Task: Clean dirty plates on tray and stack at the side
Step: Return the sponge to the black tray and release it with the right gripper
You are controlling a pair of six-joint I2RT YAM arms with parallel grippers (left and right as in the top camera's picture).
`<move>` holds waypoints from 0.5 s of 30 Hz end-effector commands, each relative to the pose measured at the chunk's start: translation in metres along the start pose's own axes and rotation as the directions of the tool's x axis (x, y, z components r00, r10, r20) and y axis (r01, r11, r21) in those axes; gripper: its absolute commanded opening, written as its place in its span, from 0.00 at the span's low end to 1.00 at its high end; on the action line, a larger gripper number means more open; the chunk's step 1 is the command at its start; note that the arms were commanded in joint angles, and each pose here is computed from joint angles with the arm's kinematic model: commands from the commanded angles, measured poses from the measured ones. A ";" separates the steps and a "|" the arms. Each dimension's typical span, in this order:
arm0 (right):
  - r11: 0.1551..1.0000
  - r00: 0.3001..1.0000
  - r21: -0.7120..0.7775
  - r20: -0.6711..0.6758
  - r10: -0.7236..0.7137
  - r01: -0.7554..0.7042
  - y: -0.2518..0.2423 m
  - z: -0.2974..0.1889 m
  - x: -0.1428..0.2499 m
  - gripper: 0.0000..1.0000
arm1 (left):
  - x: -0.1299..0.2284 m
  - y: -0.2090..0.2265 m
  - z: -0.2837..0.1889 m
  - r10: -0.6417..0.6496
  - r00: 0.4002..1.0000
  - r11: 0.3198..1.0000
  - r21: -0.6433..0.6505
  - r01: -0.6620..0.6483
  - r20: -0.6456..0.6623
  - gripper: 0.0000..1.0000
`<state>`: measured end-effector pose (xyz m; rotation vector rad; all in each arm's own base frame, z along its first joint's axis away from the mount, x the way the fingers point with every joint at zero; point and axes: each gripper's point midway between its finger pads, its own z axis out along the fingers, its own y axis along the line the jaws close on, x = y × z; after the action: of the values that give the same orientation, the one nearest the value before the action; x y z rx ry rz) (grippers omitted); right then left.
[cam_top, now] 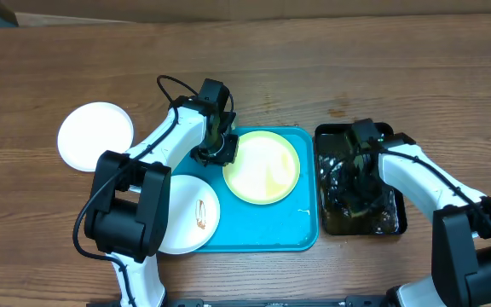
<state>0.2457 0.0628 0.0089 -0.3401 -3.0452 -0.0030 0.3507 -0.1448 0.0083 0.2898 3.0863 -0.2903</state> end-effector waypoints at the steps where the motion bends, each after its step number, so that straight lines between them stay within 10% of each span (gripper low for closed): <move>1: 1.000 0.994 -0.007 0.108 -0.026 0.026 0.007 -0.014 -0.027 0.96 | -0.001 0.005 0.004 -0.001 1.000 1.000 -0.020 0.000 -0.007 0.08; 5: 1.000 0.993 -0.005 0.117 -0.025 0.026 0.007 -0.009 -0.030 0.89 | -0.001 0.005 0.004 -0.001 1.000 1.000 -0.021 0.001 -0.008 0.08; 7: 1.000 0.993 -0.003 0.113 -0.026 0.027 0.006 -0.004 -0.028 0.33 | -0.001 0.005 0.004 -0.001 1.000 1.000 -0.021 0.000 -0.007 0.08; 9: 1.000 0.994 -0.001 0.109 -0.027 0.027 0.006 -0.002 -0.027 0.09 | -0.001 0.005 0.004 0.000 1.000 1.000 -0.021 0.000 -0.008 0.05; 10: 1.000 0.993 -0.003 0.111 -0.024 0.024 0.005 -0.002 -0.028 0.12 | -0.001 0.005 0.004 0.000 1.000 1.000 -0.021 0.000 -0.008 0.04; 13: 1.000 0.993 -0.013 0.121 -0.002 0.004 0.003 -0.009 -0.035 0.64 | -0.001 0.006 0.003 -0.001 1.000 1.000 -0.024 0.000 -0.009 0.04; 15: 1.000 0.992 -0.015 0.121 0.025 -0.023 -0.003 -0.021 -0.040 0.73 | 0.000 0.005 0.000 -0.001 1.000 1.000 -0.024 0.000 -0.009 0.04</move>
<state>0.2709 0.0613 0.0129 -0.3281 -3.1368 -0.0109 0.3503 -0.1440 0.0084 0.2901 3.0890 -0.2837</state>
